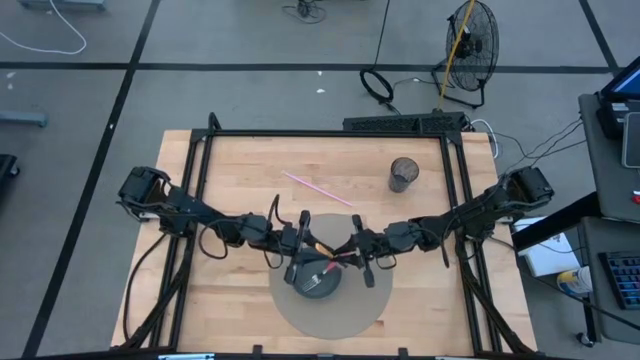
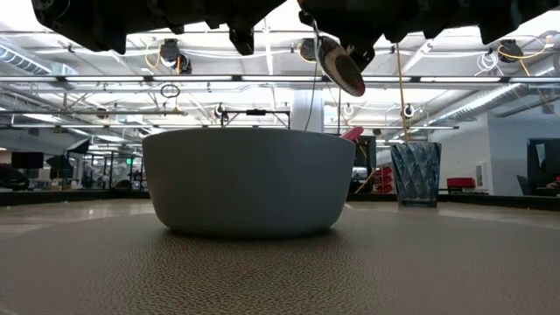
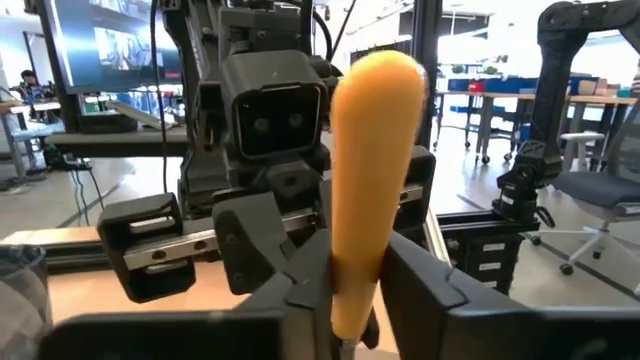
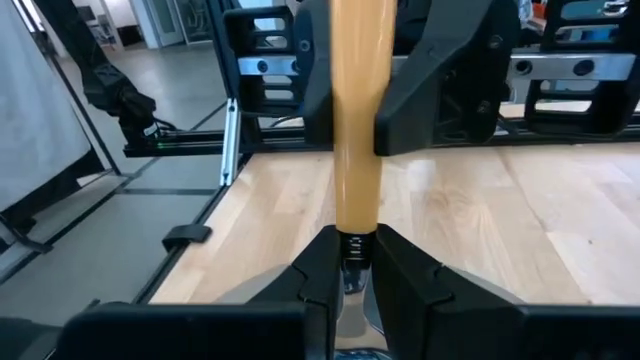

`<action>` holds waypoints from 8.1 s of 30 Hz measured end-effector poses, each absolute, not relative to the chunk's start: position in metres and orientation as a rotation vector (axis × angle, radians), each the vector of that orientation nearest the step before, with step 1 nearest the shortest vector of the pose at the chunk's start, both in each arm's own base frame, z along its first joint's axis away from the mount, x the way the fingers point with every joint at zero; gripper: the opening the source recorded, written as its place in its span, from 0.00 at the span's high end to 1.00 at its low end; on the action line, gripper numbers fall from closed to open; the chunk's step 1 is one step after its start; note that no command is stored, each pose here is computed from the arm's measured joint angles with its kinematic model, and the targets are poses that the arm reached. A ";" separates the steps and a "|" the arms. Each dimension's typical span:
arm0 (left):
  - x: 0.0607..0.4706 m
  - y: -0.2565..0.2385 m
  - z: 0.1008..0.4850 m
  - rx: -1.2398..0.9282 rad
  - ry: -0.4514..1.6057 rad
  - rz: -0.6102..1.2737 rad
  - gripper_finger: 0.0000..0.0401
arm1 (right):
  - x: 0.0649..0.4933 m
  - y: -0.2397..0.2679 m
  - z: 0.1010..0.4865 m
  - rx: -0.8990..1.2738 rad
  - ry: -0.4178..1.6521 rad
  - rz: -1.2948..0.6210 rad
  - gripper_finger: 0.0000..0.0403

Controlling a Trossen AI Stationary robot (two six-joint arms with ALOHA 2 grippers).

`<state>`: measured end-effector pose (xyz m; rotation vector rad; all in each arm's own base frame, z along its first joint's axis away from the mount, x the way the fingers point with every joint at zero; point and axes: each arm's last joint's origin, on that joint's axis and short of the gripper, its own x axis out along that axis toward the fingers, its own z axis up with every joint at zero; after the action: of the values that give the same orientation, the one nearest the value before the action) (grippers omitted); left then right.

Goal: Pick & Place Utensil
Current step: Put the yellow spoon into the blue bowl on the brown placemat, then put the blue cup on the brown placemat to the right of the blue bowl

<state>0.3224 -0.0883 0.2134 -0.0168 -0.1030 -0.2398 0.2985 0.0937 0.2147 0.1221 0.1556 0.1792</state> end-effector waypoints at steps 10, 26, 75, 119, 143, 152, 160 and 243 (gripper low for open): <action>0.322 -0.088 0.214 -0.018 -0.104 -0.223 0.81 | 0.298 0.094 0.215 0.123 0.154 0.180 0.90; 0.322 -0.091 0.213 0.005 -0.106 -0.234 0.90 | 0.298 0.094 0.215 0.138 0.154 0.177 0.77; 0.296 -0.105 0.207 -0.338 0.296 -0.084 0.91 | 0.221 0.114 0.262 0.061 0.296 0.117 0.69; 0.280 -0.101 0.162 -0.422 0.376 0.102 0.86 | 0.205 0.120 0.260 0.087 0.344 0.010 0.69; 0.280 -0.093 0.163 -0.047 0.352 0.226 0.96 | 0.196 0.100 0.232 0.009 0.520 -0.234 0.69; 0.273 -0.095 0.171 0.011 0.352 0.276 0.91 | 0.194 0.060 0.241 -0.027 0.537 -0.400 0.69; 0.252 -0.101 0.181 0.049 0.441 0.278 0.91 | 0.180 0.005 0.250 0.044 0.624 -0.518 0.69; 0.221 -0.110 0.205 0.099 0.400 0.360 0.91 | 0.191 -0.107 0.226 0.255 1.235 -0.530 0.97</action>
<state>0.2206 -0.1099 0.2048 0.0989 0.4000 0.3600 0.1912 -0.1070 0.2264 0.2550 1.2352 -0.5304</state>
